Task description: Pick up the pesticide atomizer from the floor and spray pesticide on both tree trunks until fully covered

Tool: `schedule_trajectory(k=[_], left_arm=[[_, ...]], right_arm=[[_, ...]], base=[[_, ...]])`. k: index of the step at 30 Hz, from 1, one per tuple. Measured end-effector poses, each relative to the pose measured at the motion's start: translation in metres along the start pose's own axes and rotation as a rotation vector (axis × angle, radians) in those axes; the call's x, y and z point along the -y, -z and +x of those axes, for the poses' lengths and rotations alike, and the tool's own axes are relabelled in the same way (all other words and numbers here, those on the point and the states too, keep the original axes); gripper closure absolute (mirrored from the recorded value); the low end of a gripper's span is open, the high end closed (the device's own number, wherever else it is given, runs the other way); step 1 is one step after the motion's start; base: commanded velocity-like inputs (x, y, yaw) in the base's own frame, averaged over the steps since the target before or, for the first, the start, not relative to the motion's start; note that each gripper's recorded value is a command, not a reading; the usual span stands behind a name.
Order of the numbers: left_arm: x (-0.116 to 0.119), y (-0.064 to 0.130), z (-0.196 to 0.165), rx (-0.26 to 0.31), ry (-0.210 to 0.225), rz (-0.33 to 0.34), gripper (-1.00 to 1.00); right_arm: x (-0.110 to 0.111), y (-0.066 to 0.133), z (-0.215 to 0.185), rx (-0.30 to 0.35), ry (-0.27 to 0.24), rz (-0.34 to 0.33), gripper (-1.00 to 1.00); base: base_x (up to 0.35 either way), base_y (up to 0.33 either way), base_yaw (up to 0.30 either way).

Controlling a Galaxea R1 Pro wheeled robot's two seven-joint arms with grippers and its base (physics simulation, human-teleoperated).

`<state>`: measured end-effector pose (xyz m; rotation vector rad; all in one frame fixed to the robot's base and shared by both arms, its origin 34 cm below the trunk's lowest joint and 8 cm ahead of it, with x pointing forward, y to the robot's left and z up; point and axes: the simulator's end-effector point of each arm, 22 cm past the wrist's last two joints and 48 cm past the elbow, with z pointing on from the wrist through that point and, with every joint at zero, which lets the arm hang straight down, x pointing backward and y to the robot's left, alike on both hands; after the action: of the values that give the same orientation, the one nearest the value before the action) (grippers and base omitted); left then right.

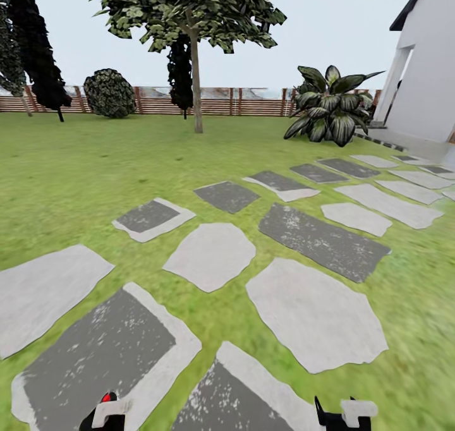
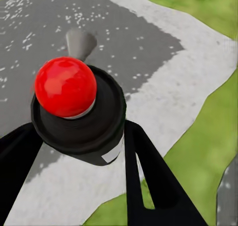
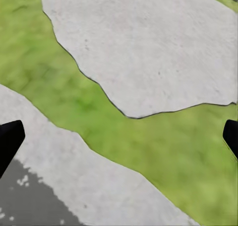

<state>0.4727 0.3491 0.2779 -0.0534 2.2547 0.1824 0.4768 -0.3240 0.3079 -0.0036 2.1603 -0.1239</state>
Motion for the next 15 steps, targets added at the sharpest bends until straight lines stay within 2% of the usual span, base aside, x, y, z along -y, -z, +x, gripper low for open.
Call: schedule_trajectory(k=[15], left_arm=[[0.0000,0.0002,0.0007,-0.002,0.000,0.000,1.00]], right_arm=[[0.0000,-0.0002,-0.0007,0.002,0.000,0.000,-1.00]], base=[[0.335,-0.099,0.000]])
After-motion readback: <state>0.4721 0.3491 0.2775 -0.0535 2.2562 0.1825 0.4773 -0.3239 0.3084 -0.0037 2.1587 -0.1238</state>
